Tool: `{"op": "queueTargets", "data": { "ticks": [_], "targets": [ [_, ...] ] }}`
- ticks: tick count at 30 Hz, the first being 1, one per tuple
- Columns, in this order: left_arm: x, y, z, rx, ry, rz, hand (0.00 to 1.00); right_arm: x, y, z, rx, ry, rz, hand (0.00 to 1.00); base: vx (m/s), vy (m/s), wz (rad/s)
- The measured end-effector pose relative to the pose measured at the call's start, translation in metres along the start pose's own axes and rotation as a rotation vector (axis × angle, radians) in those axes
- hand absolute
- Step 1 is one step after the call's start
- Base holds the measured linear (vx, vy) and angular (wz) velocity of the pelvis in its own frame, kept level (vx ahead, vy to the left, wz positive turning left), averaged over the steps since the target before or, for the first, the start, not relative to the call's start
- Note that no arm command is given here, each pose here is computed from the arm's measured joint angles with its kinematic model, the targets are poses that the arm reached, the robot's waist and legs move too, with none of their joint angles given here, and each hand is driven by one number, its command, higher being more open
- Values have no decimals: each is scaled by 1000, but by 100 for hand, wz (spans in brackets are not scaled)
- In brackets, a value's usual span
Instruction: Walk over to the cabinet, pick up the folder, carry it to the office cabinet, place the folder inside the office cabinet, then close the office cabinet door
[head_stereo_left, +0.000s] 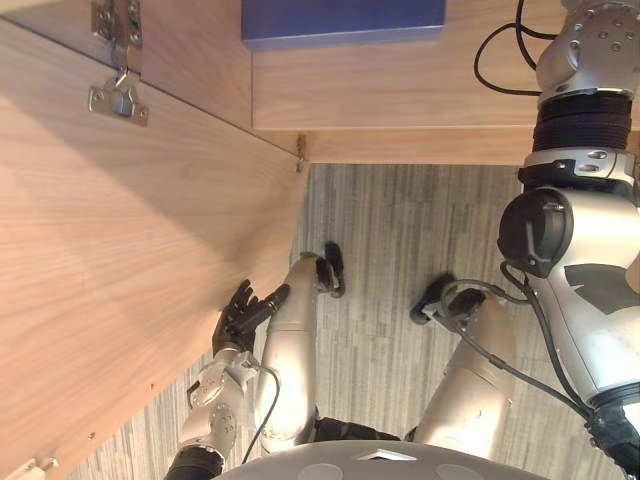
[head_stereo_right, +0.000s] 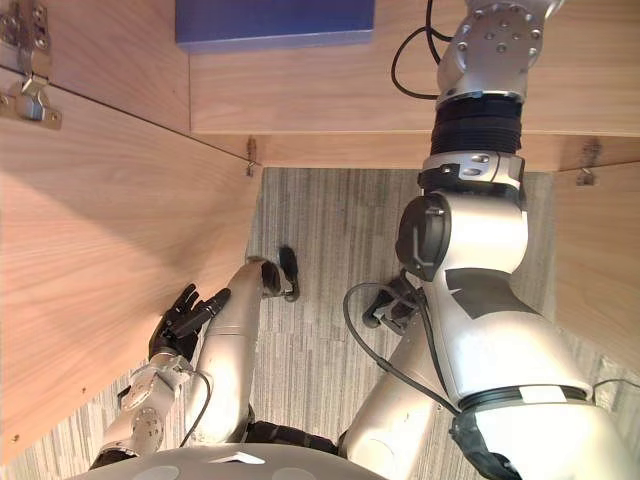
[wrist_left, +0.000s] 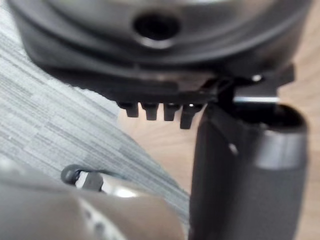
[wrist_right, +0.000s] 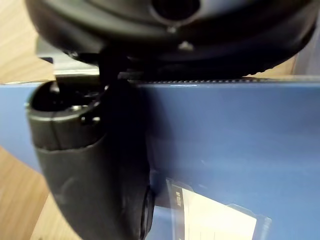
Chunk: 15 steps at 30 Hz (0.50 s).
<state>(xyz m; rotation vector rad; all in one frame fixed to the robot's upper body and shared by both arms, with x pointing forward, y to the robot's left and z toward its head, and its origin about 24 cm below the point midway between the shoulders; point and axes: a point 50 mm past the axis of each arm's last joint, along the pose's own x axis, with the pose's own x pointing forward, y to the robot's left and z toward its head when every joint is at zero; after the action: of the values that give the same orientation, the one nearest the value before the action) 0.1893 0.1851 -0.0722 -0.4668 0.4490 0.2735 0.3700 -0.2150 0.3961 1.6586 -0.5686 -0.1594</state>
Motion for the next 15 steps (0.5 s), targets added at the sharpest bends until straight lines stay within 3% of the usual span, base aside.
{"op": "queueTargets", "data": {
  "ticks": [4,11,15],
  "targets": [
    [0,1,2,-4,-8,4,100,5,-11,8,73,-19,-97,0,-56,-25,7],
    [0,1,1,-19,-4,0,100,0,9,50,245,-155,-9,0,-99,-24,25],
    [0,2,-3,-49,11,7,100,3,3,69,251,-213,-15,0,-108,2,3]
  ]
}}
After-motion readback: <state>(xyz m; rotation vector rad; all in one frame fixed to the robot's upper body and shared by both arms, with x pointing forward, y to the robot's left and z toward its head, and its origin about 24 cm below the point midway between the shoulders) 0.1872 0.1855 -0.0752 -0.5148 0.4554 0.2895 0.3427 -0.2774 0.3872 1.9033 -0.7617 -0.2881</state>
